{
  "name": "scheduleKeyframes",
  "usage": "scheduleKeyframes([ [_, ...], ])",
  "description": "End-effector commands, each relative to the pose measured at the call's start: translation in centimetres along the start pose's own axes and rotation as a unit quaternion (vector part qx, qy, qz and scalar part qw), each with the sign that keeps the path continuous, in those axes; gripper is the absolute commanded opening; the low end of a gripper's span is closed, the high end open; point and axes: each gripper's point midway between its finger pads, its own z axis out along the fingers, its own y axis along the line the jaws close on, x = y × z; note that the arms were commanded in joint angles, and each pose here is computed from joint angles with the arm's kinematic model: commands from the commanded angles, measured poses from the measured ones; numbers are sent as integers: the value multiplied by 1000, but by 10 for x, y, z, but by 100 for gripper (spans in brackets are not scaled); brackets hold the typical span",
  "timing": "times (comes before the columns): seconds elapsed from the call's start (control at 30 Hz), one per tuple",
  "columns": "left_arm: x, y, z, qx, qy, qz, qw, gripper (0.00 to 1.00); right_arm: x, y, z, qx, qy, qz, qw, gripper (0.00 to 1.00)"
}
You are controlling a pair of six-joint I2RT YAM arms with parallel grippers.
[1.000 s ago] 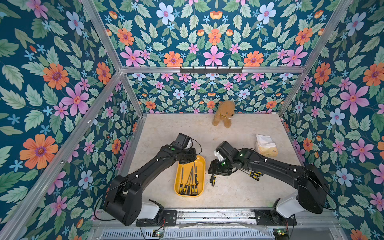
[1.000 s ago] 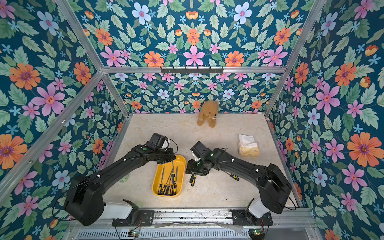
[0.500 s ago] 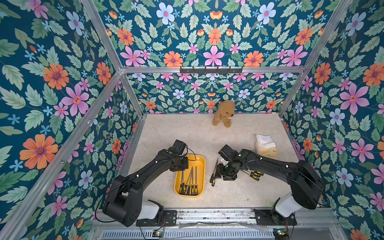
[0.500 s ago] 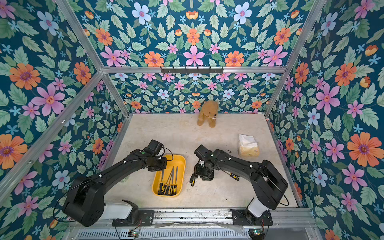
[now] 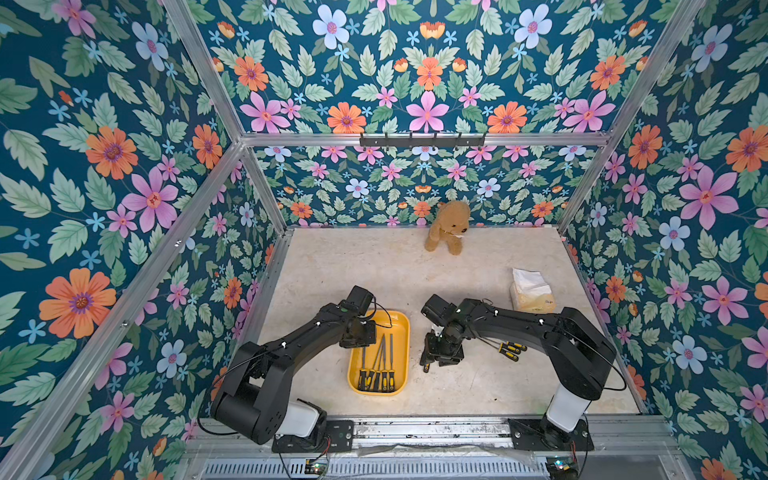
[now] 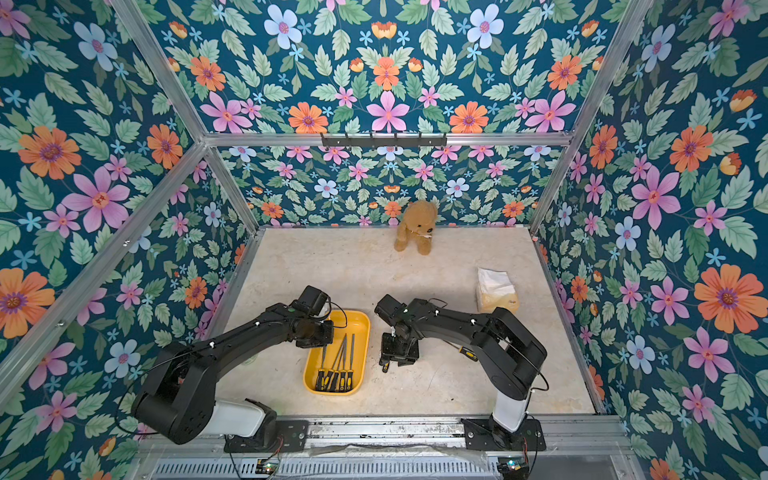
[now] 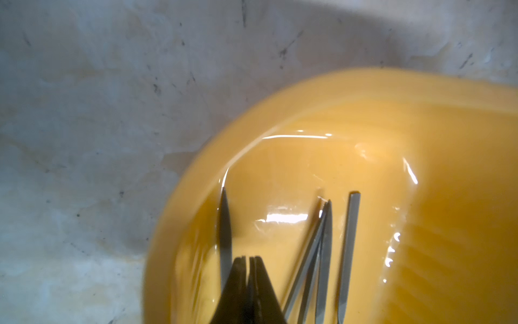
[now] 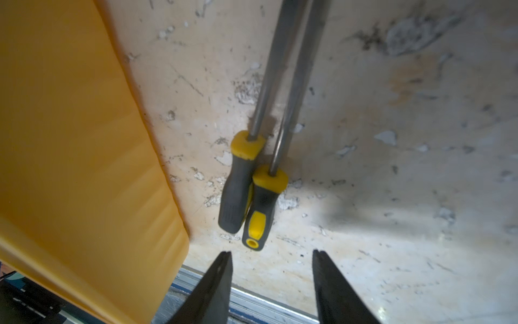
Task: Put the file tool into the storage box
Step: Place the file tool in the storage box, then pick up the file tool from the center of the board.
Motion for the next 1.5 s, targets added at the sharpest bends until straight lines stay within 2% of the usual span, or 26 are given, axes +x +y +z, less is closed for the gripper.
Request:
scheduleKeyframes([
  [0.0,-3,0,-4,-4,-3,-1,1000,20,3,-3,2,19,5,-1,1000,52],
  [0.13,-7,-4,-12,1,-4,-1,1000,27,4,-4,7,37,11,0,999,50],
  [0.37,-28,-16,-43,12,-32,0,999,28,-6,-9,13,84,8,5,996,42],
  [0.6,-48,-31,-70,34,-57,-2,998,28,-5,-25,20,141,19,1,990,28],
  [0.73,-50,-33,-75,40,-63,-2,997,28,3,-40,18,161,22,4,987,23],
  [0.97,-53,-34,-75,40,-64,-2,997,29,8,-49,11,167,14,3,986,21],
  [1.17,-54,-37,-75,47,-65,-5,997,28,9,-53,10,176,12,-12,984,8],
  [1.33,-57,-55,-79,95,-67,-9,993,29,9,-48,-10,160,-12,-42,986,1],
  [1.47,-60,-86,-85,183,-61,-24,981,31,15,-36,-31,125,-31,-93,987,1],
])
